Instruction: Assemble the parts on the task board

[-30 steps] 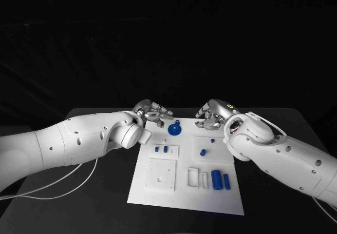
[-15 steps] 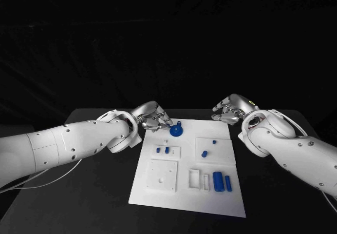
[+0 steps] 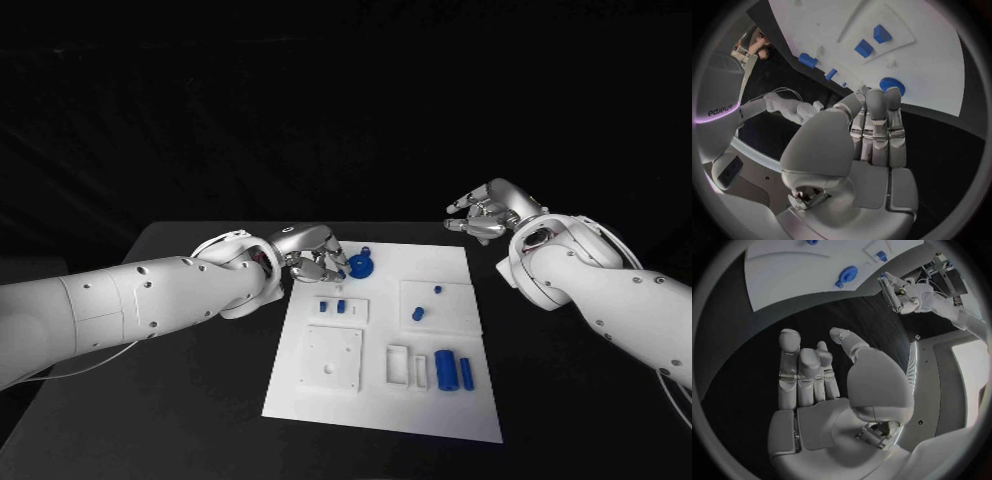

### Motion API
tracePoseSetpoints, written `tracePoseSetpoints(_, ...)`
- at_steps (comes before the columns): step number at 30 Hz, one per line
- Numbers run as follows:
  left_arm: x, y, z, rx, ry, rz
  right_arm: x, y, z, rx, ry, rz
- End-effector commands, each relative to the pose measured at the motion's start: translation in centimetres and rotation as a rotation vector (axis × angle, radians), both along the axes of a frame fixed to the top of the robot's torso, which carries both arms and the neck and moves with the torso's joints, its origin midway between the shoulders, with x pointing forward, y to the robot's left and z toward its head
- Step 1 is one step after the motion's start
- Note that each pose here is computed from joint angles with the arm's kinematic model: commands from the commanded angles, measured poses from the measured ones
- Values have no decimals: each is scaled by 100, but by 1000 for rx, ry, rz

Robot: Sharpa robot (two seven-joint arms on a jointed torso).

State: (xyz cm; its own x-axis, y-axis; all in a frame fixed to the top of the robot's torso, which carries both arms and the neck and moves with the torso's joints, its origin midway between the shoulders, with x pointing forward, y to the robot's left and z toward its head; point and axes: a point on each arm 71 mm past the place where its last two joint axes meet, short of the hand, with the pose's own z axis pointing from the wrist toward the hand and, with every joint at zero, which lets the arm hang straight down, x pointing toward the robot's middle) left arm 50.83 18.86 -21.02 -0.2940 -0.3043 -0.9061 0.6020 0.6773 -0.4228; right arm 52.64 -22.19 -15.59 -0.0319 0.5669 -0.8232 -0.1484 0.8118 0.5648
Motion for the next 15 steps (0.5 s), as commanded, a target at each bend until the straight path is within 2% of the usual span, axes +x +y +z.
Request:
tracePoseSetpoints(1, -1, -25, -1, 39, -50, -43, -5, 3, 20, 40, -6, 12)
tracePoseSetpoints(9, 40, -26, -19, 49, -49, -36, -2, 1, 36, 45, -8, 11)
tracePoseSetpoints(15, 68, -26, -43, 65, -27, -33, -1, 4, 39, 46, -6, 12)
